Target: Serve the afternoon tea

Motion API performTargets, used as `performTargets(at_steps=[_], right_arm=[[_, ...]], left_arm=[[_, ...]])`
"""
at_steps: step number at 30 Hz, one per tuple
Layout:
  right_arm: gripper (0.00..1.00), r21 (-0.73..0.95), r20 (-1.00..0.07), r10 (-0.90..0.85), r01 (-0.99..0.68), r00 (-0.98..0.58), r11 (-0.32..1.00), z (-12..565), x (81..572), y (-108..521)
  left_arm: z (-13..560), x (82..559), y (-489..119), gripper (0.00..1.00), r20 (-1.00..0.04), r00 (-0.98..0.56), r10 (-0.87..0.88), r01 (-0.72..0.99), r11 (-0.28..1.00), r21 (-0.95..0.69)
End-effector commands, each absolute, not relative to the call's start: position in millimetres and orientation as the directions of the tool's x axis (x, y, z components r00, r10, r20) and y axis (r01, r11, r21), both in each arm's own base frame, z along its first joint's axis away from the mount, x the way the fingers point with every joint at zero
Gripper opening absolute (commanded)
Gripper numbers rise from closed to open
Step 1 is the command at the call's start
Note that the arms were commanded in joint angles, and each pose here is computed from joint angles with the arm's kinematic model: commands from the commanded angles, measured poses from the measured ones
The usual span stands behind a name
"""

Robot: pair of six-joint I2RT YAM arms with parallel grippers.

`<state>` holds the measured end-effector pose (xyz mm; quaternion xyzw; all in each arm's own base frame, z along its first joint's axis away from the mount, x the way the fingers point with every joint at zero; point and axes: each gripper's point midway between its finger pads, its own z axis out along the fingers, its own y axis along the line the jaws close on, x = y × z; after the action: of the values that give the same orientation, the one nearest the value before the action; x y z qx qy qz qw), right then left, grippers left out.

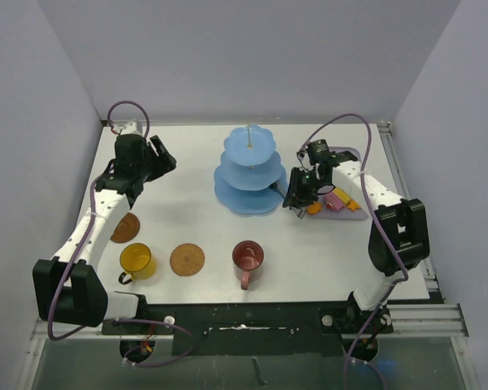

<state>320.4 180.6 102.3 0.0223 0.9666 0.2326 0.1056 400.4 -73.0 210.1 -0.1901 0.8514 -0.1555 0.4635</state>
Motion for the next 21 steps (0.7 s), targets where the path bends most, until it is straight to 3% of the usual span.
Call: performTargets(at_steps=[1,8,14,21], right_arm=[[0.19,0.423,-0.205,0.057,-0.036,-0.977,0.905,129.0,293.5,164.6],[0.19,0.233,-0.199,0.012,-0.036,-0.980,0.972,133.9,289.7,133.9],[0.19,0.442,-0.292,0.082,-0.058,-0.953,0.895,162.6,314.7,161.0],[0.20,0.338,-0.381,0.198,0.063,-0.903,0.939,187.2,326.8,123.8]], left_arm=[[234.7,411.2,-73.8,0.61,-0.763,-0.446,-0.469,-0.148,0.879,-0.454],[231.2,412.9,-73.6,0.61,-0.760,-0.459,-0.461,-0.149,0.883,-0.445],[231.1,413.4,-75.1,0.61,-0.757,-0.462,-0.463,-0.146,0.881,-0.450],[237.1,413.9,-71.3,0.61,-0.770,-0.447,-0.456,-0.150,0.886,-0.438]])
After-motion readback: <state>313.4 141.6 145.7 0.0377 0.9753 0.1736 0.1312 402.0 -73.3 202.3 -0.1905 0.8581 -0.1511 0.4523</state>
